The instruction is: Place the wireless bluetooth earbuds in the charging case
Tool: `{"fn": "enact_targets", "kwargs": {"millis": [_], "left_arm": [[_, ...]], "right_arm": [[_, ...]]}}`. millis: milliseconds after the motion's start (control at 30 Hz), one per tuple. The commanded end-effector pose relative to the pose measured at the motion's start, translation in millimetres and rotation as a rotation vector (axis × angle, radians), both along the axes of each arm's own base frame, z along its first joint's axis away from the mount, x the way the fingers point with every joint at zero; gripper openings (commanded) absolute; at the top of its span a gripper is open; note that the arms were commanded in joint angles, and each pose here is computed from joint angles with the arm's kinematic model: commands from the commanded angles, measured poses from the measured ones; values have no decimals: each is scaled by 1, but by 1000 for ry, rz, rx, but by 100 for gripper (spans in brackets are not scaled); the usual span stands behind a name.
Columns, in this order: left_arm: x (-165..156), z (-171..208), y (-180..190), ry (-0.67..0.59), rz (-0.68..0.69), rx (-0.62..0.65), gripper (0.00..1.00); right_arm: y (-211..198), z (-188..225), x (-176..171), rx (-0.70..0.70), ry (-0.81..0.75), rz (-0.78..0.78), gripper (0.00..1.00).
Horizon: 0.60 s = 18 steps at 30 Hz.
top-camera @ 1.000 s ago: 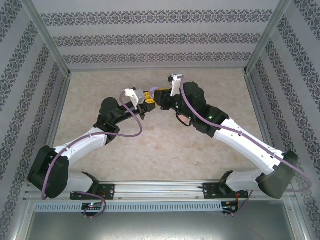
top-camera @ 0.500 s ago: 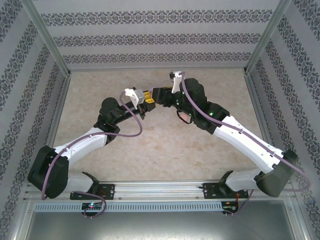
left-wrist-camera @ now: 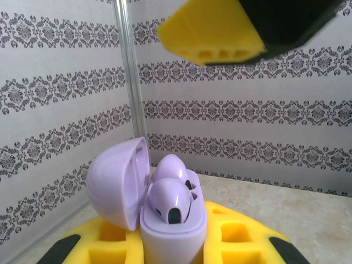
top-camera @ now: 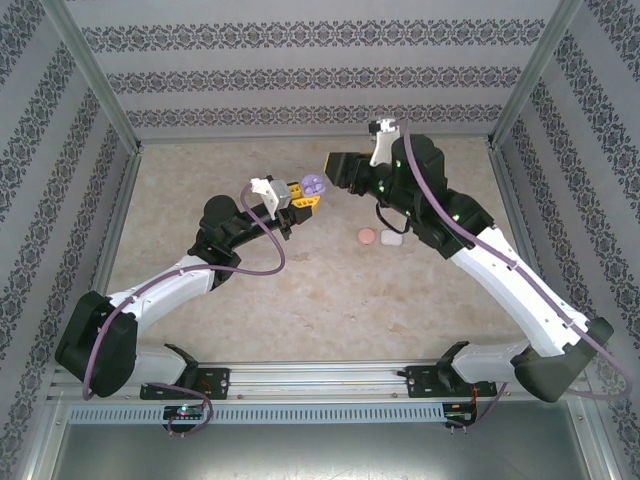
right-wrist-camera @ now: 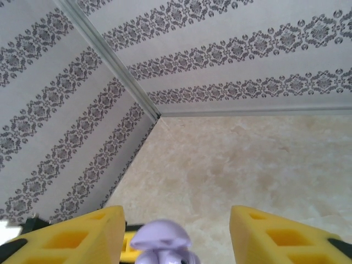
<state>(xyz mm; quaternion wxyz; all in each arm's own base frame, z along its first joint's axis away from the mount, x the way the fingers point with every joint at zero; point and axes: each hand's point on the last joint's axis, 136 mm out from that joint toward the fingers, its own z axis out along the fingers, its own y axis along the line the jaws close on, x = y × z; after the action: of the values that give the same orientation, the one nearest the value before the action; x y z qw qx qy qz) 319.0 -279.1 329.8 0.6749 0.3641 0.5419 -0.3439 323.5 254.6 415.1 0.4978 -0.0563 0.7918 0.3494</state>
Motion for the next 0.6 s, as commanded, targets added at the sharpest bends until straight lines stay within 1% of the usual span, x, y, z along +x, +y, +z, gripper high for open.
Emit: {"fn": "enact_targets", "kwargs": {"millis": [0,133,233,433,567], "left_arm": [[-10,-4,-7,-24,-40,47,0],[-12,-16,-8,-23,-50,102,0],[-13,-21,-8,-25,-55,127,0],[-10,-22,-10,-29,-56,128,0],[-5,-21,-11,-28,-40,123,0]], "right_arm": [[11,-20,3,-70,94,75,44],[23,-38,13,-140,176,129,24],[33,-53,19,-178,232,171,14],[50,-87,22,-224,342,253,7],[50,-103,7,-233,390,293,4]]}}
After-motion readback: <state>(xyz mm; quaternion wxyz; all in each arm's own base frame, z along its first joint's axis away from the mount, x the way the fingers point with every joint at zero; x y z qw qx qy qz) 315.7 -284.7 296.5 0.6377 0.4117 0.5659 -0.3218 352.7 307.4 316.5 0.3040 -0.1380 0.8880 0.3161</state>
